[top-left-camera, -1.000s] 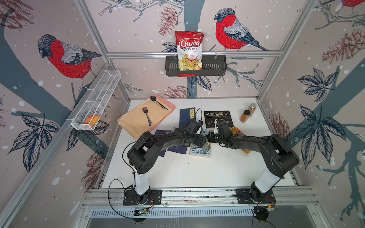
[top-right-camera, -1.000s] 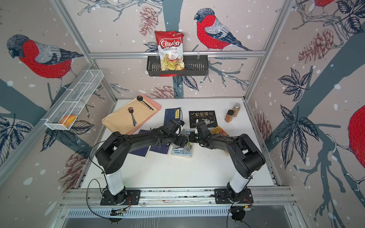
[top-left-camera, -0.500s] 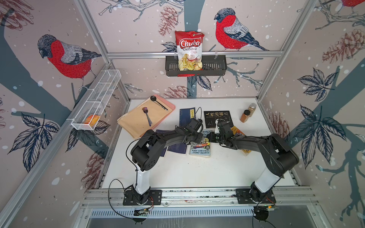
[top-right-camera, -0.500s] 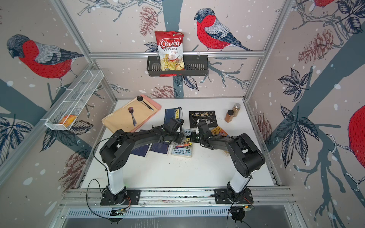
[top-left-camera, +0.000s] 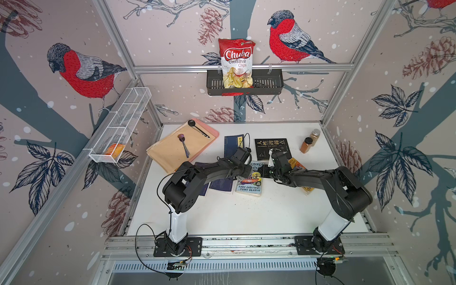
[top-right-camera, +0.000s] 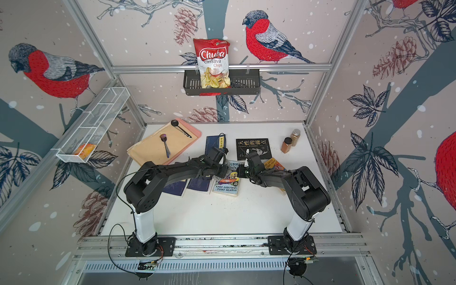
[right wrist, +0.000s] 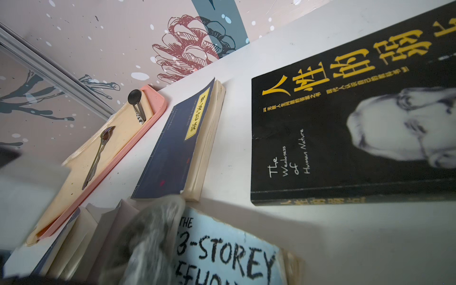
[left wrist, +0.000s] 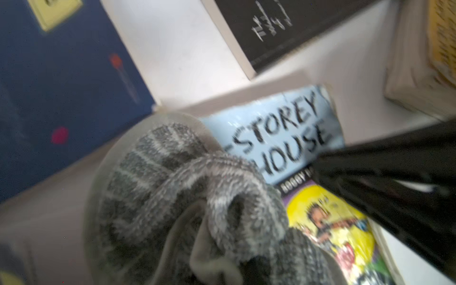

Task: Wipe the cover of the book
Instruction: Wipe the dirt from the cover of the book, then adjust the cleaning item on the book.

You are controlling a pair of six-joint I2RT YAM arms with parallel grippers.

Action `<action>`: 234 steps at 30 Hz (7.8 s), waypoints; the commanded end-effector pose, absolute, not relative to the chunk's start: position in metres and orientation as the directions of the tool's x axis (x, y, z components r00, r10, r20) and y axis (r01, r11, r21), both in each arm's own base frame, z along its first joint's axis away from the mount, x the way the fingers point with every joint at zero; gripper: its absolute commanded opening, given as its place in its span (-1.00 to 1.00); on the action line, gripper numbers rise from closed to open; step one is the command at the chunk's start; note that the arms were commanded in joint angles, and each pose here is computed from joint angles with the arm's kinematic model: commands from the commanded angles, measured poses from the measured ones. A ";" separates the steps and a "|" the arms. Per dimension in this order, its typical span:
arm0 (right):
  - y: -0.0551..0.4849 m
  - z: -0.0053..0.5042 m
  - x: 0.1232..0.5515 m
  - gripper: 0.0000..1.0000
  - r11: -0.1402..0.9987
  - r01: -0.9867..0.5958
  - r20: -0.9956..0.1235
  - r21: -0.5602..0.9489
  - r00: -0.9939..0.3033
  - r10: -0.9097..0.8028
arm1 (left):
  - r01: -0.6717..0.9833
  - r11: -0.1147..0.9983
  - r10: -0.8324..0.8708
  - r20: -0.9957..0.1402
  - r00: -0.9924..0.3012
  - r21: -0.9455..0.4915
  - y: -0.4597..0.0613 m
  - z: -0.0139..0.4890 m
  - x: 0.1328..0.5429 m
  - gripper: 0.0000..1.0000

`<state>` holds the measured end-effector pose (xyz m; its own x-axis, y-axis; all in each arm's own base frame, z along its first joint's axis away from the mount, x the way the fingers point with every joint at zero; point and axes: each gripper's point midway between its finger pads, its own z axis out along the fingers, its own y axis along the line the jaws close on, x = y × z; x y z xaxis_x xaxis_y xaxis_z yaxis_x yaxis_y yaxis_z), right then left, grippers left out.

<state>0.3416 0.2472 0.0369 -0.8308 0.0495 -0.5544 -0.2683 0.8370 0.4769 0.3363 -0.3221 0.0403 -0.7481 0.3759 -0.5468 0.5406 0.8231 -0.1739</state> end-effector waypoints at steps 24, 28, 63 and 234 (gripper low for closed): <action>0.233 0.010 0.330 -0.75 0.879 -0.215 -0.485 0.426 -0.874 0.021 | 0.416 0.878 0.270 -0.474 -0.838 -0.236 -0.311 0.019 0.371 -1.00; 0.234 0.007 0.330 -0.75 0.880 -0.214 -0.480 0.424 -0.877 0.018 | 0.465 0.861 0.337 -0.452 -0.826 -0.207 -0.315 0.020 0.305 -1.00; 0.225 0.004 0.325 -0.75 0.889 -0.206 -0.471 0.409 -0.882 0.012 | 0.470 0.845 0.345 -0.410 -0.844 -0.255 -0.321 0.007 0.272 -1.00; 0.250 0.113 0.293 0.50 0.875 -0.445 -0.637 0.189 -0.734 -0.236 | 0.366 0.826 -0.003 -0.652 -0.758 -0.429 -0.221 0.124 0.364 0.55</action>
<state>0.2936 0.2549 0.1179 -0.7324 -0.2296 -0.6410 -0.4514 0.8685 0.2046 0.3666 -0.2113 0.1220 -0.7594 -0.0069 -0.6506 0.3279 0.8597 -0.3918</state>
